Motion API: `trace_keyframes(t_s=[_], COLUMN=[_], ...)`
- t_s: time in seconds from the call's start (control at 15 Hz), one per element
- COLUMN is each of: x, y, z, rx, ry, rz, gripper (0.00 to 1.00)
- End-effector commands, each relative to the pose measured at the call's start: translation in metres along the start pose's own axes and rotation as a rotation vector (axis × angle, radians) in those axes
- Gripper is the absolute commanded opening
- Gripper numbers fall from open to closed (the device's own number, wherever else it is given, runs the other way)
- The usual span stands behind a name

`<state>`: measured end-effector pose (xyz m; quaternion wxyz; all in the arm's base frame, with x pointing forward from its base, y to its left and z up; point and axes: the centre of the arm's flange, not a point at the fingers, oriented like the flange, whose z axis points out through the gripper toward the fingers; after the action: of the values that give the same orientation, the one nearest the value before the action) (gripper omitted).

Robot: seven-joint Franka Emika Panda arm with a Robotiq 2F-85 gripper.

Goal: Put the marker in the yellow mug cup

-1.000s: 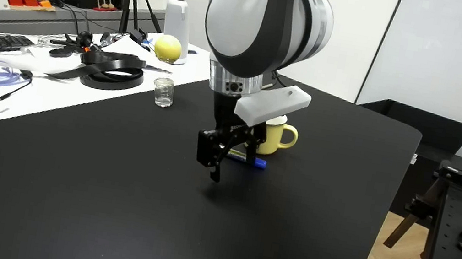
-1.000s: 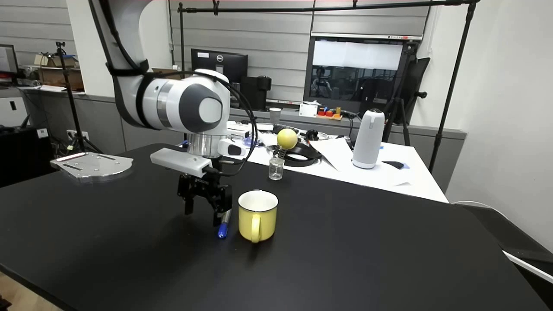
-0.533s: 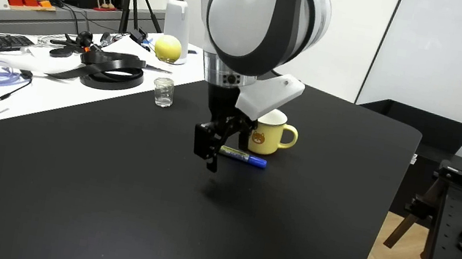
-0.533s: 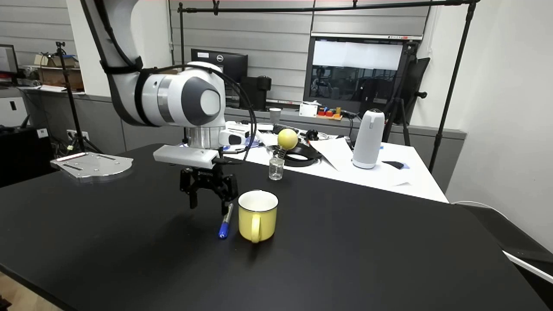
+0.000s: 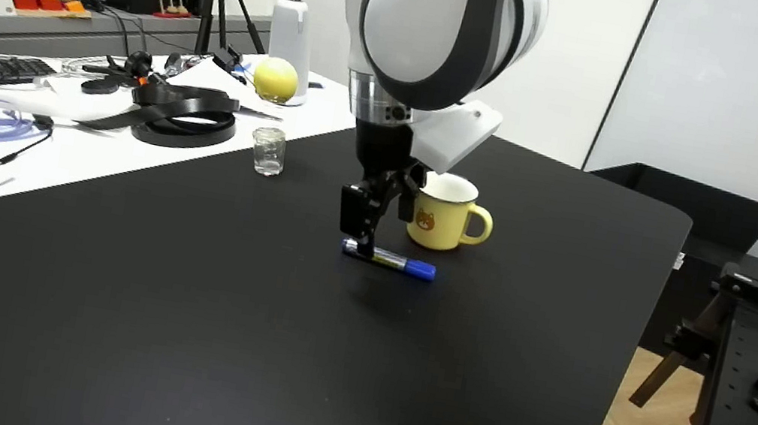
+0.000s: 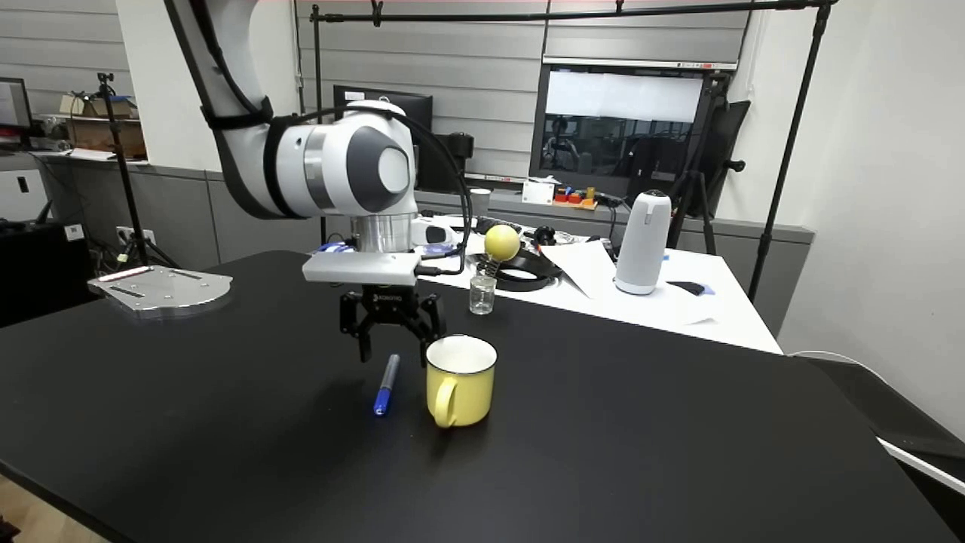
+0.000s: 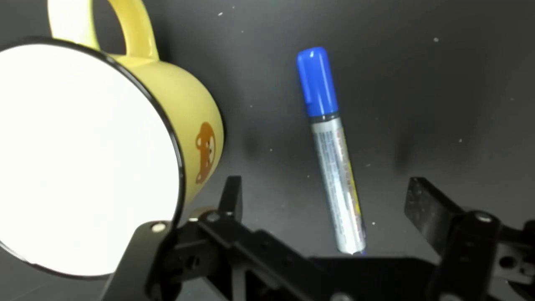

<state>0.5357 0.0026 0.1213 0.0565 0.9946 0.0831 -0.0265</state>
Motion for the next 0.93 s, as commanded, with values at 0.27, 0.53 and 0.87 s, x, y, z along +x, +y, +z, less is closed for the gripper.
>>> trace_keyframes(t_s=[0.27, 0.53, 0.87], x=[0.017, 0.017, 0.021], y=[0.005, -0.016, -0.02], z=[0.017, 0.038, 0.045], rx=[0.013, 0.037, 0.051], ry=[-0.016, -0.055, -0.064], rz=[-0.099, -0.172, -0.177], gripper=[1.0, 1.0, 0.74])
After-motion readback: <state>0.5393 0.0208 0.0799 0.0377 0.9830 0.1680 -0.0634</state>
